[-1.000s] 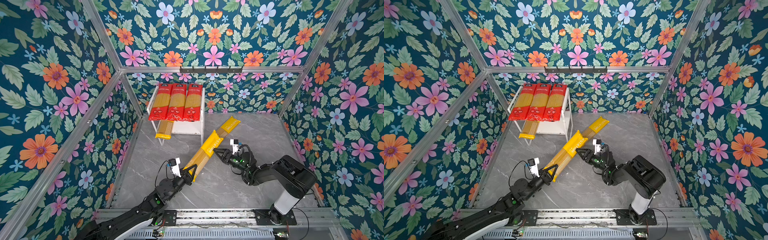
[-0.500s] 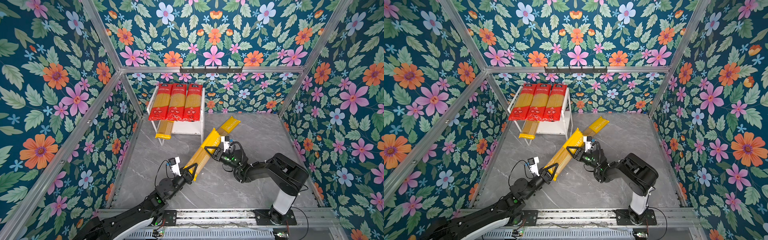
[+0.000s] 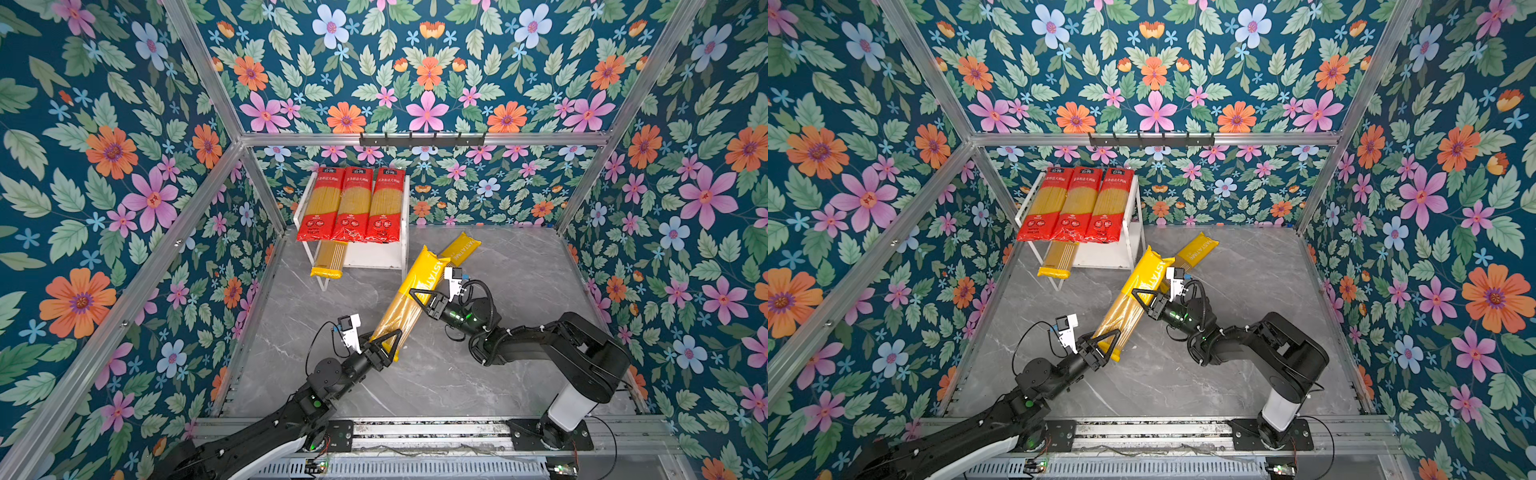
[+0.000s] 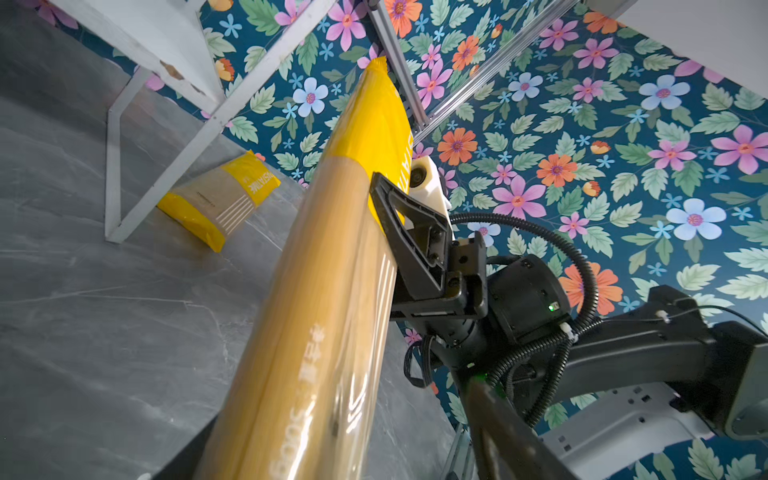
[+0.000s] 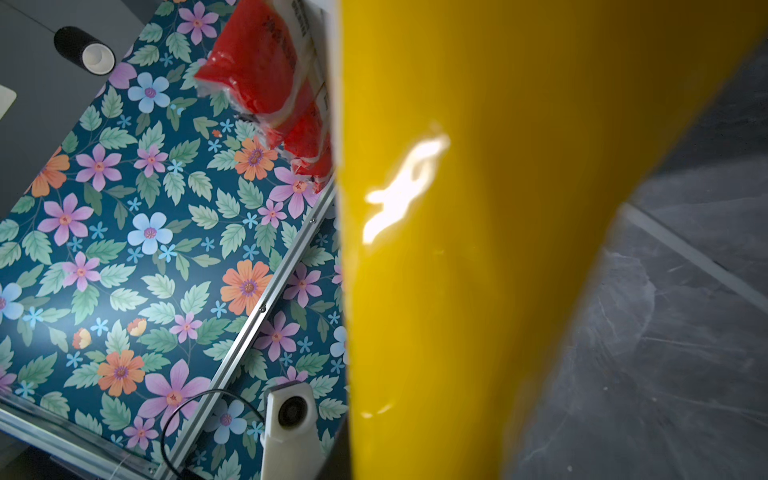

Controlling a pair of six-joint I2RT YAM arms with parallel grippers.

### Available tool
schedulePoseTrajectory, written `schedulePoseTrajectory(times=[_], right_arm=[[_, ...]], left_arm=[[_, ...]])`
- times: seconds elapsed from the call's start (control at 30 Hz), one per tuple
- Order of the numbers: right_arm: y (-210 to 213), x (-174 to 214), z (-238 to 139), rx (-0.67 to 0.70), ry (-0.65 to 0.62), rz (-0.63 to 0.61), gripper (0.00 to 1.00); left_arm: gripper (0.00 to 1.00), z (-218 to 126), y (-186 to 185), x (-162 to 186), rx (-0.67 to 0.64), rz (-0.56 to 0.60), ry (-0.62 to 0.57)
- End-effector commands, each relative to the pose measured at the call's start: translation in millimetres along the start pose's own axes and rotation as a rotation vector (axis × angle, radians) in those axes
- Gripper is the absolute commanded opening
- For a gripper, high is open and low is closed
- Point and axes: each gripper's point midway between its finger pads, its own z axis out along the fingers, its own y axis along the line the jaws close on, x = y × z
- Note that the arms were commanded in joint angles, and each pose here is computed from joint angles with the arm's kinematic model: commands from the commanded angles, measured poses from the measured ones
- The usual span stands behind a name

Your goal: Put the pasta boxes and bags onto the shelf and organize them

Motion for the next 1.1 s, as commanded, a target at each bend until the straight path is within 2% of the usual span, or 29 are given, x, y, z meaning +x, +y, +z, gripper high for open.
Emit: schedulePoseTrajectory(times=[0.0, 0.2, 0.5, 0.73, 0.8, 0.9, 0.93, 1.0, 1.07], right_arm=[[19.0, 1.5, 4.7, -0.088, 0.027, -0.093, 0.0], [22.5, 14.7, 30.8, -0.106, 0.073, -0.06, 0.0], [14.4, 29.3, 72.7, -0.056, 0.17, 0.045, 0.0], [2.9, 25.5, 98.1, 0.004, 0.183, 0.154, 0.0], [-9.7, 31.4, 103.9, 0.069, 0.215, 0.196, 0.0], [-25.6, 33.8, 107.4, 0.114, 0.215, 0.261, 0.0], [-28.4, 34.1, 108.2, 0.118, 0.209, 0.277, 0.0], [-33.3, 34.4, 111.7, 0.127, 0.208, 0.3, 0.0], [-32.4, 37.3, 116.5, 0.126, 0.231, 0.306, 0.0]], left_arm=[[0.85, -9.7, 23.0, 1.9, -0.092, 0.034, -0.015], [0.95, -23.0, 44.0, -6.6, -0.183, -0.015, -0.083], [0.94, -30.2, 63.8, -5.1, -0.28, -0.047, -0.096], [0.91, -33.0, 76.2, 1.2, -0.316, -0.099, -0.098], [0.88, -33.6, 78.9, 3.1, -0.316, -0.122, -0.103], [0.77, -32.6, 75.7, 2.8, -0.286, -0.151, -0.114], [0.72, -32.3, 74.7, 2.3, -0.278, -0.159, -0.118], [0.56, -31.9, 73.0, 1.4, -0.263, -0.179, -0.128], [0.48, -31.4, 71.7, 2.0, -0.248, -0.196, -0.13]])
